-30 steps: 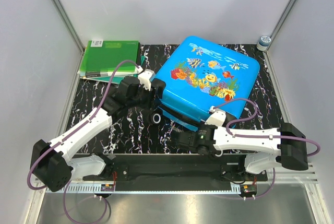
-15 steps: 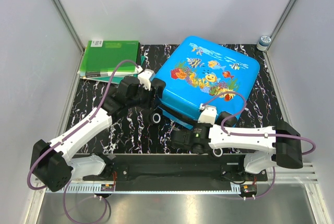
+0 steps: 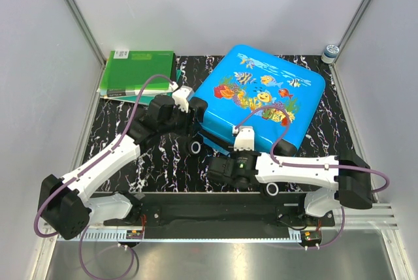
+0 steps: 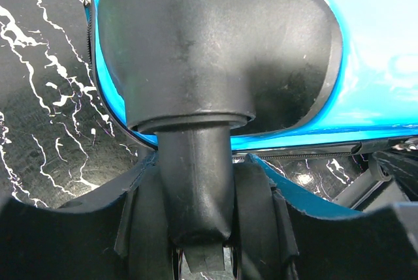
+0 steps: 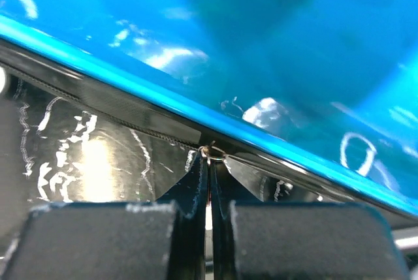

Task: Pack the luggage
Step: Zip the luggage at the center of the board.

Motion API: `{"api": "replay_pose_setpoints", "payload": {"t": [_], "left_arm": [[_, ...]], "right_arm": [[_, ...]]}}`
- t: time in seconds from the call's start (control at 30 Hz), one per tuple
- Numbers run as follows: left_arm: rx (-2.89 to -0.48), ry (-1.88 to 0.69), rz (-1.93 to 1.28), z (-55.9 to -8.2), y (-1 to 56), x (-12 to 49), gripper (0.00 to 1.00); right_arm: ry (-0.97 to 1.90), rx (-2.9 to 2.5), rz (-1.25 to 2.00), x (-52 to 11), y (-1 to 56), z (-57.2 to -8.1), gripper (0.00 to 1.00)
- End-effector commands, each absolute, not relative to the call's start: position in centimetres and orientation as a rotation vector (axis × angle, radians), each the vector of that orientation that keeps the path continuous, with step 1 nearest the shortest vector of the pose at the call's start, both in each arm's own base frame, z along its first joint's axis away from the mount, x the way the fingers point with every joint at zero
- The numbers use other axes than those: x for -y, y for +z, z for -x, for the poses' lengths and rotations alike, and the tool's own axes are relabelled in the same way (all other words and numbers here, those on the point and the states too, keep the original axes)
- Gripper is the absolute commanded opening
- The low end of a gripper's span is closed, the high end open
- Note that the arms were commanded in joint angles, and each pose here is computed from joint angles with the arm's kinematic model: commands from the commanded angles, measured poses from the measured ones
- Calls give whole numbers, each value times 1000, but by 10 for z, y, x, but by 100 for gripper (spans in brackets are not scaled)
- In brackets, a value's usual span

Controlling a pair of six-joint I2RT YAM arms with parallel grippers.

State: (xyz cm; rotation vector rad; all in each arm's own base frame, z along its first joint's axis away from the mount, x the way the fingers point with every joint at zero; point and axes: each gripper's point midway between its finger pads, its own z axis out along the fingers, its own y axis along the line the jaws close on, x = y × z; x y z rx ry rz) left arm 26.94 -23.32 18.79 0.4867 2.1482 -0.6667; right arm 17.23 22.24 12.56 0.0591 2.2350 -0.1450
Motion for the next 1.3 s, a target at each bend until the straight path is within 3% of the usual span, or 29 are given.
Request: {"api": "replay_pose_setpoints", "payload": {"t": [0.0,0.7,1.27], "left_arm": [[-1552,-979,-647,-259,344,287,0],[-1559,-1075,-671,-245,334,302,0],[-1623,-1024,-656,-259,307,305,0]], "right_arm": [[143,-2022,-191,-280,187,-212,0],[352,-1967,-112,-323,211,-243,0],[596,-2012,-53,-357,230,-225,0]]}}
